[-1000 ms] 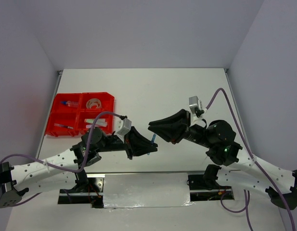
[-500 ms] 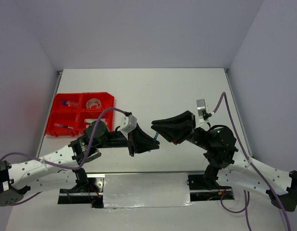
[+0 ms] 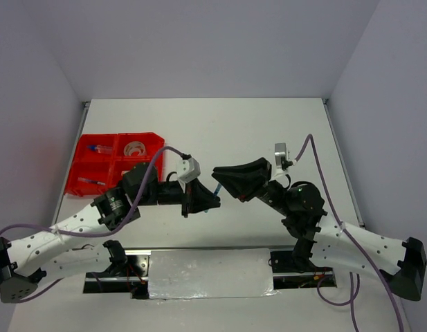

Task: Sort the stationery into containers
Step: Close the pen cap on the pen.

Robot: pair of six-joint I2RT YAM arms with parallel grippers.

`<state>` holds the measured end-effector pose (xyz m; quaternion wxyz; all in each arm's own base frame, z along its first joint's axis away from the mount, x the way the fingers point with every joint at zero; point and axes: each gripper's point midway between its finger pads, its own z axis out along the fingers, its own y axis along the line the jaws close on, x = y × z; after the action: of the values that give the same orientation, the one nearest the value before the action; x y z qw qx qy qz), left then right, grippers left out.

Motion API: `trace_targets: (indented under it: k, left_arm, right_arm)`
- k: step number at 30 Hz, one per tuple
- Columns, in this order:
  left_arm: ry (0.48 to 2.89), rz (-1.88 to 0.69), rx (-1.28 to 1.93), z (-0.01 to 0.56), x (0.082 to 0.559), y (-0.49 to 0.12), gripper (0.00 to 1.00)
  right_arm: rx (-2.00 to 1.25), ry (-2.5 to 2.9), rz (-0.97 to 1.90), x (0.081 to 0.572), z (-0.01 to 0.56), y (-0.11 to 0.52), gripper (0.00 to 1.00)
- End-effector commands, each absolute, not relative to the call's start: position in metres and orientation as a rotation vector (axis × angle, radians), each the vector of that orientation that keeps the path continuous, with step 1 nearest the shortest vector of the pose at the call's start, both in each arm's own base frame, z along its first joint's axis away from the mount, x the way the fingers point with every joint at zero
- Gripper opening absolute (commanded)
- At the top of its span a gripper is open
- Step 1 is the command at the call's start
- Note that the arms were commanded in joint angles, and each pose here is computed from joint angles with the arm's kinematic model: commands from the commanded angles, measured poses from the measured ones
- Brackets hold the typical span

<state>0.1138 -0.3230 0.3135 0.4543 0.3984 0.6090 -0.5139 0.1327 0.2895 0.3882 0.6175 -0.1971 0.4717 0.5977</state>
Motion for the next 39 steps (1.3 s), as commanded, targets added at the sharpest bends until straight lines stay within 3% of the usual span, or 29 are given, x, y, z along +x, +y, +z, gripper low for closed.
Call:
trace_targets:
  k: [1, 10, 17, 27, 34, 39]
  left_arm:
    - [0.905, -1.261, 0.853, 0.49, 0.117, -0.295, 0.0]
    - [0.785, -1.253, 0.934, 0.537, 0.118, -0.285, 0.0]
    - [0.753, -1.158, 0.856, 0.552, 0.124, -0.262, 0.0]
    - [0.992, -1.136, 0.776, 0.461, 0.156, -0.266, 0.0]
    - [1.028, -1.246, 0.822, 0.409, 0.131, -0.27, 0.0]
    - [1.124, -1.278, 0.842, 0.367, 0.126, -0.281, 0.0]
  right_arm:
    - [-0.692, 1.654, 1.322, 0.123, 0.214, 0.323, 0.0]
    - [-0.762, 1.928, 1.396, 0.102, 0.118, 0.333, 0.0]
    - [-0.79, 1.972, 1.506, 0.082, 0.099, 0.351, 0.0]
    - [-0.77, 1.788, 1.545, 0.077, 0.178, 0.342, 0.01]
    - [-0.77, 1.617, 1.617, 0.07, 0.239, 0.337, 0.22]
    - [-0.712, 1.516, 1.564, 0.082, 0.288, 0.331, 0.27]
